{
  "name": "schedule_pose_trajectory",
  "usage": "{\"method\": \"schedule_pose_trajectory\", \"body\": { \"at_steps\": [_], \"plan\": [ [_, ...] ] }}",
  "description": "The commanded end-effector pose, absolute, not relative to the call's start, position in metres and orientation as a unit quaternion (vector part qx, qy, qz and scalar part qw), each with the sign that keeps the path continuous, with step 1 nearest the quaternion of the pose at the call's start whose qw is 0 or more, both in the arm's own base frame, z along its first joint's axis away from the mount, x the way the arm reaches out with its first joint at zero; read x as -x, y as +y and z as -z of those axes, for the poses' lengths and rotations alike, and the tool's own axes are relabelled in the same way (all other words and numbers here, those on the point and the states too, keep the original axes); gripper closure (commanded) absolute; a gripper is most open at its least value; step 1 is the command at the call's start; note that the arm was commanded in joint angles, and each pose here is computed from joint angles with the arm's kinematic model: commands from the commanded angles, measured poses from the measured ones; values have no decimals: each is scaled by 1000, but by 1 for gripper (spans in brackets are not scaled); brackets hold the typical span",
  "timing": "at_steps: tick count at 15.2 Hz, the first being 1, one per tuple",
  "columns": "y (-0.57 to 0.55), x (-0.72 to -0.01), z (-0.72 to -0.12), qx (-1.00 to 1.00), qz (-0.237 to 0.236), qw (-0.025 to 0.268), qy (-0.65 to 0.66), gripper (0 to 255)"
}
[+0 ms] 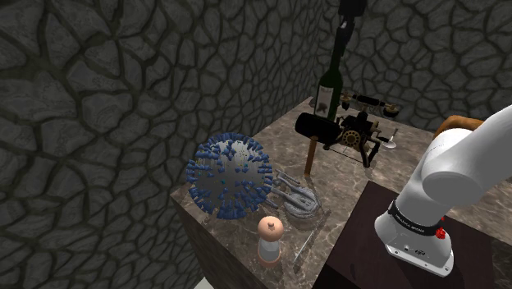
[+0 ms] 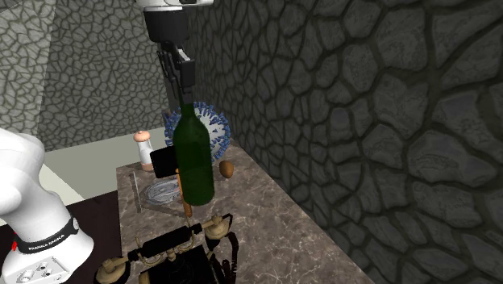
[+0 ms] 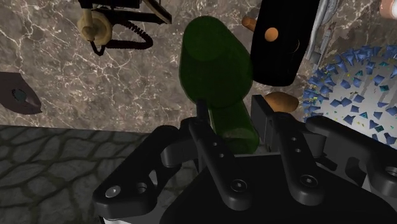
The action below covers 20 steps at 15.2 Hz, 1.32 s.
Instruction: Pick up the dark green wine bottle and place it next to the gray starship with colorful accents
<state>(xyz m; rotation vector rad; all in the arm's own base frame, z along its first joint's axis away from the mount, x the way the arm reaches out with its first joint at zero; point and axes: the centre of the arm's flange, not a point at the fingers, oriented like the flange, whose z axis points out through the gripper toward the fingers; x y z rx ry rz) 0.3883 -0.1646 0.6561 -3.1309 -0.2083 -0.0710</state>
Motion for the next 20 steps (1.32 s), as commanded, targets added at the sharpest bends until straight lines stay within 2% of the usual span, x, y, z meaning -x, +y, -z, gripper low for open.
{"method": "schedule_pose_trajectory", "body": {
  "at_steps": [1,20],
  "plan": [
    [-164,-388,-646,998,23,1,-66,255],
    [-164,-388,-546,998,23,1,-66,255]
  ]
}}
